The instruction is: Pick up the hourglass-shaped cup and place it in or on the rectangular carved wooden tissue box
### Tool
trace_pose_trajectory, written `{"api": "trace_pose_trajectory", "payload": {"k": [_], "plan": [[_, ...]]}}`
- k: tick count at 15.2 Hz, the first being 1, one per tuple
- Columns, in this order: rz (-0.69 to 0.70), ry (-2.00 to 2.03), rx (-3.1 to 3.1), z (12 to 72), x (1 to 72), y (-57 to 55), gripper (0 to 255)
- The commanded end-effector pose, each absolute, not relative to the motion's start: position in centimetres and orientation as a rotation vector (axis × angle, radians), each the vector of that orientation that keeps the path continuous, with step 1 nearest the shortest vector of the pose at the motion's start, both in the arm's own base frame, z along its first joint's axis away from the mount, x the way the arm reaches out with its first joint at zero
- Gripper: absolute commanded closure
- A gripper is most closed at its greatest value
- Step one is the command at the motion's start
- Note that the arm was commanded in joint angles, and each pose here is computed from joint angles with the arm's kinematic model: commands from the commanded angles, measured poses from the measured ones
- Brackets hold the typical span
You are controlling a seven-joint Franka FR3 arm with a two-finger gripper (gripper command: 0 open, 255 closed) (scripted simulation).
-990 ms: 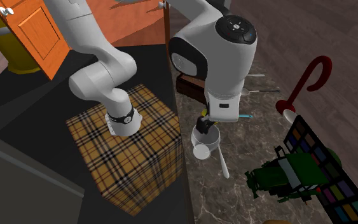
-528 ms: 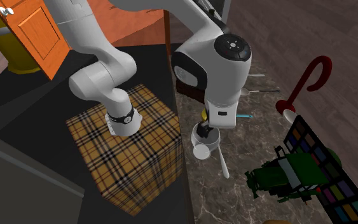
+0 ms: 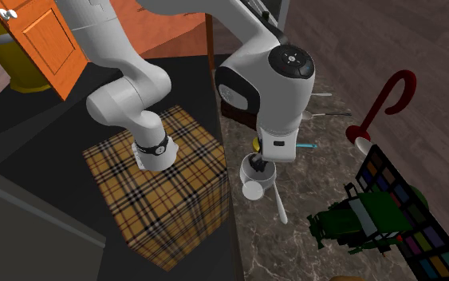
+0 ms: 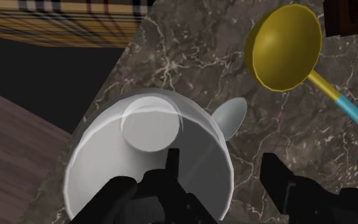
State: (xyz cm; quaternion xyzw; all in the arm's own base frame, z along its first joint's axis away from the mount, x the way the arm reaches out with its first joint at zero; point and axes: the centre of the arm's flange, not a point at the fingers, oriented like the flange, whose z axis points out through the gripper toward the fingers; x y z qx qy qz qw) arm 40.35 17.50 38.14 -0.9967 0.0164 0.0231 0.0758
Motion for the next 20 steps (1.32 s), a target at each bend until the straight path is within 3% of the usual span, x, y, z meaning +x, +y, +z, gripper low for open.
{"api": "trace_pose_trajectory", "payload": {"k": [1, 9, 20], "plan": [[0.069, 0.049, -2.989, 38.1, 40.3, 17.5, 255], [0.069, 0.049, -2.989, 38.1, 40.3, 17.5, 255], [0.069, 0.049, -2.989, 43.9, 40.3, 17.5, 255]]}}
